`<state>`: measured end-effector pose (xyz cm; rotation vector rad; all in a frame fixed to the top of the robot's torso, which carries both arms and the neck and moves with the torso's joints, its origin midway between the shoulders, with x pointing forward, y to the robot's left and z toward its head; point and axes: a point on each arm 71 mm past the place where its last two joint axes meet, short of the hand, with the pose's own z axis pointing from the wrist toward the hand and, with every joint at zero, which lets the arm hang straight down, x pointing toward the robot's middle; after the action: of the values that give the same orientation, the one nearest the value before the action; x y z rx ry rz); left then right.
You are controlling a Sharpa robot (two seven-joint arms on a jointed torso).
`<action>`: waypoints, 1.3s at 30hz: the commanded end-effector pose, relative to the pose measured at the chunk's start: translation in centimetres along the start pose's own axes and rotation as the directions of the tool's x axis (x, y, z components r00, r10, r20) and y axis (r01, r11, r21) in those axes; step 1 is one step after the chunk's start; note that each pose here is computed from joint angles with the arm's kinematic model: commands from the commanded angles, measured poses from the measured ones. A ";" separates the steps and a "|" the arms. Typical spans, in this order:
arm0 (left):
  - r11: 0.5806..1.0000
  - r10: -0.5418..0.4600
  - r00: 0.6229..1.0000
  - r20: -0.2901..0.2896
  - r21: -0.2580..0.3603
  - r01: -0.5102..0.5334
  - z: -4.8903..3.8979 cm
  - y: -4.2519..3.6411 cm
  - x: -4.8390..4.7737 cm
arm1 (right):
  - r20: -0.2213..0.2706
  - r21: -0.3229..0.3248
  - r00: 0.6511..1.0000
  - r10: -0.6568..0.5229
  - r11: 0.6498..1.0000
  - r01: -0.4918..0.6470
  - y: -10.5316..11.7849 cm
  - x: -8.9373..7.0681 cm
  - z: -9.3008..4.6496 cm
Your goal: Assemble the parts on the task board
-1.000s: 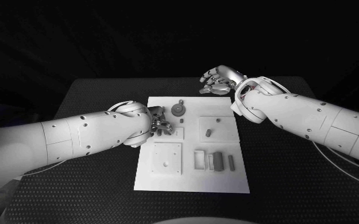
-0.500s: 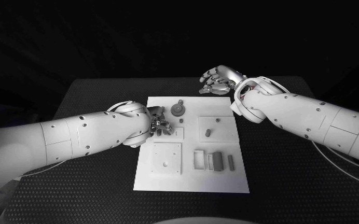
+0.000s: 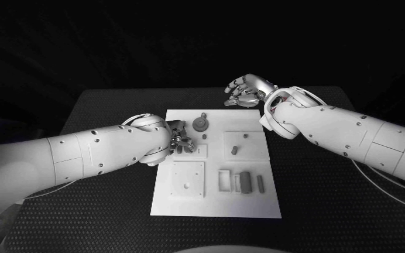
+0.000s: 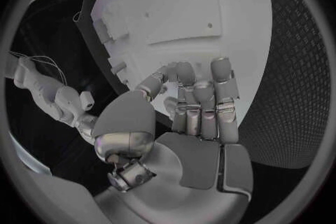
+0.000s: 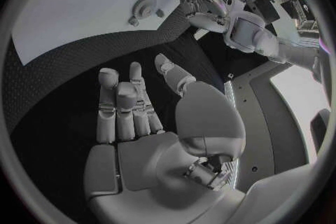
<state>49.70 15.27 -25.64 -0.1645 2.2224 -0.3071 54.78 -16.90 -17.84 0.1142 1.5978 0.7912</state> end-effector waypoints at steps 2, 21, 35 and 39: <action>0.999 0.027 0.999 -0.044 -0.033 -0.029 0.15 0.46 0.62 | -0.010 -0.010 1.000 0.000 1.000 0.000 0.1 0.1 0.0; 1.000 -0.005 0.999 -0.038 -0.024 0.004 0.22 0.29 0.58 | -0.010 -0.008 1.000 -0.001 1.000 0.001 0.0 0.0 0.0; 1.000 -0.013 0.999 -0.030 -0.026 0.012 0.20 0.49 0.47 | -0.012 -0.006 1.000 -0.001 1.000 0.001 -0.1 0.0 0.0; 1.000 -0.016 1.000 -0.024 -0.027 0.016 0.21 0.57 0.41 | -0.012 -0.006 1.000 -0.001 1.000 0.001 -0.1 0.0 0.0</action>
<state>49.64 15.72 -26.21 -0.1895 2.2482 -0.2848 54.82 -17.08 -17.86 0.1159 1.5991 0.7880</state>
